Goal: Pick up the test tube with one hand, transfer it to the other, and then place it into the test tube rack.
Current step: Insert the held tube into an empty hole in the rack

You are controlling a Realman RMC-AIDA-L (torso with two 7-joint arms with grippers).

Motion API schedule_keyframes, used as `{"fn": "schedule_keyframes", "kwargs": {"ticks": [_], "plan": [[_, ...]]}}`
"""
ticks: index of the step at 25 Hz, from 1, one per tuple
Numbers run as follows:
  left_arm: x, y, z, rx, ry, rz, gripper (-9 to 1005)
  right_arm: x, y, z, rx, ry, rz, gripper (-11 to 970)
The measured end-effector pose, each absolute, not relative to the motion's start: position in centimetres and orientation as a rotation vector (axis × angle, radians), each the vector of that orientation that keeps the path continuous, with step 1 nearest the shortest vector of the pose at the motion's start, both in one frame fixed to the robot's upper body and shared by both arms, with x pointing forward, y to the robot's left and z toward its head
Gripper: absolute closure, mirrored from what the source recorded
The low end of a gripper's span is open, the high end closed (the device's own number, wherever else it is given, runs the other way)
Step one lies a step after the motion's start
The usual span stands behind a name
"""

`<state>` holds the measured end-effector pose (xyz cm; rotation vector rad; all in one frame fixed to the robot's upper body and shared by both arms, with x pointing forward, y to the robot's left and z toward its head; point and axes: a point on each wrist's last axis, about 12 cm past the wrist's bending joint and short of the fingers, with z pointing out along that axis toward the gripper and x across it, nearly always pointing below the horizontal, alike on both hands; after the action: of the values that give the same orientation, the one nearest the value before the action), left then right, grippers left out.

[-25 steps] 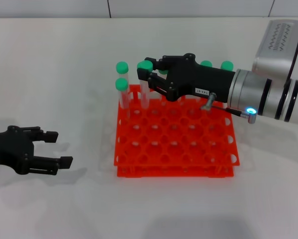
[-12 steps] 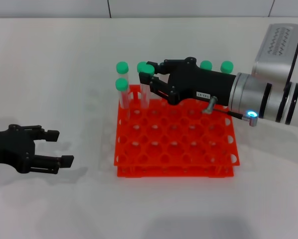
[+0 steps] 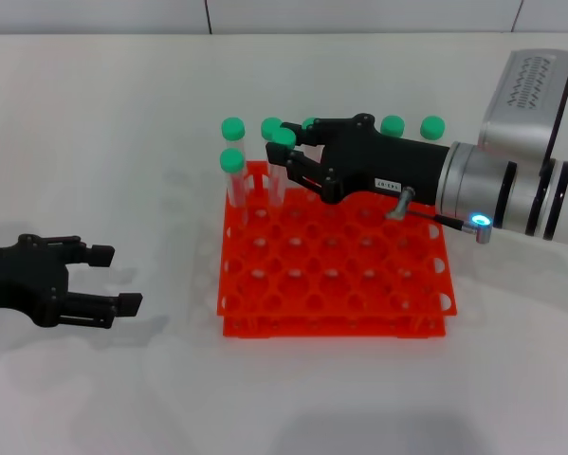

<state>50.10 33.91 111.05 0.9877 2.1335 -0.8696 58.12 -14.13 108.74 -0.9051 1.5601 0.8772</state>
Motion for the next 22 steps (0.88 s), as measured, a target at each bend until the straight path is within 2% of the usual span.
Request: {"fn": "schedule_keyframes", "kwargs": {"ticks": [22], "plan": [[50.15, 33.86, 111.10, 0.990, 2.132, -0.872, 111, 58.05, -14.16, 108.53, -0.904, 1.573, 0.881, 686]]}}
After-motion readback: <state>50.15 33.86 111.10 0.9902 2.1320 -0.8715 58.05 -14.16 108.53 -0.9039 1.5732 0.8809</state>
